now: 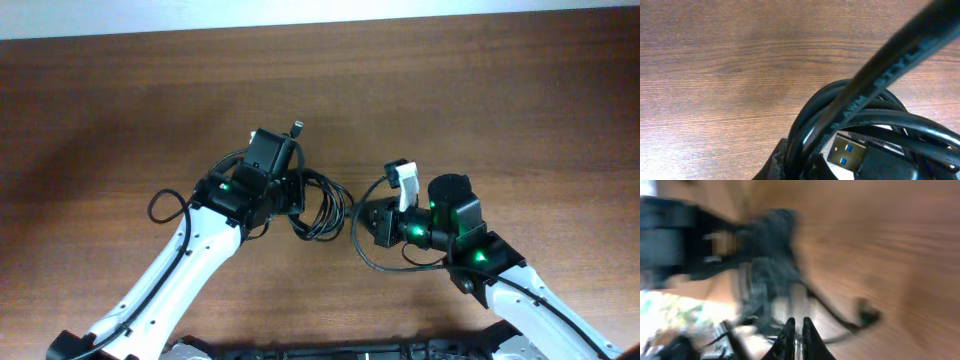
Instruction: Untangle cables
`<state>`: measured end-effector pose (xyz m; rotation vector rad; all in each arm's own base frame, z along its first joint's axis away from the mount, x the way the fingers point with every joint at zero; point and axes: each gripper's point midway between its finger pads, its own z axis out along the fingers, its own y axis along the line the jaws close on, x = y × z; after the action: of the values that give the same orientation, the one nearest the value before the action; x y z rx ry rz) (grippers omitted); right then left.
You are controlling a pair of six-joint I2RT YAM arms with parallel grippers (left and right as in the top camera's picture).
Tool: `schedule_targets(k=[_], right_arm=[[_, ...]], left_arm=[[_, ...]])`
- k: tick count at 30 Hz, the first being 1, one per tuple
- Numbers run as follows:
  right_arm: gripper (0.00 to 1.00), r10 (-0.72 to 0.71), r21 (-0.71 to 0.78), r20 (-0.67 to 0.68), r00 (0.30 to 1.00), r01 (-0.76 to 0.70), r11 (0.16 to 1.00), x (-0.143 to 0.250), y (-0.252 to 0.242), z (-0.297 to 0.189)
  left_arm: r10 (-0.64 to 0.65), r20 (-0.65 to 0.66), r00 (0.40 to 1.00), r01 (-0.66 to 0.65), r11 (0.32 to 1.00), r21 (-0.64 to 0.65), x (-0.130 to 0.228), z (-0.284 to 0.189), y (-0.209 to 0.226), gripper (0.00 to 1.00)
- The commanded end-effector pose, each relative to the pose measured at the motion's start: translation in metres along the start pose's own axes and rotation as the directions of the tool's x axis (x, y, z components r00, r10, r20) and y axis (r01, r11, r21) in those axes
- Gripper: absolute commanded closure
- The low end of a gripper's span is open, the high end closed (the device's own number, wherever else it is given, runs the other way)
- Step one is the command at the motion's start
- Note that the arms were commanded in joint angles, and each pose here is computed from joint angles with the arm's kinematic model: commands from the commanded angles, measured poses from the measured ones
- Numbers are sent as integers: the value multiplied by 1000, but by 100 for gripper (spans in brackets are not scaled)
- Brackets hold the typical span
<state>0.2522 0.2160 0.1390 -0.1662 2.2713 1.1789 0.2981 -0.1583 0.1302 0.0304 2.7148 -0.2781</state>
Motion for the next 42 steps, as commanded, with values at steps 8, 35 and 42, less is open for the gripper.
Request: schedule_targets(k=[8,35,42], right_arm=[[50,113,249,105,988,-136,959,-10,-44,-8],[47,-31,49,174,984,23,999,-39,18,32],[70,-4,112,128,992,-11,994,-26,1,35]], left_arm=[[-20,111,994,22,1000,-16,-27,-5,-1,100],[-111,51,993,109,993,52,-16,-4,-11,100],[-110,41,993,107,991,81,-16,-4,-17,100]])
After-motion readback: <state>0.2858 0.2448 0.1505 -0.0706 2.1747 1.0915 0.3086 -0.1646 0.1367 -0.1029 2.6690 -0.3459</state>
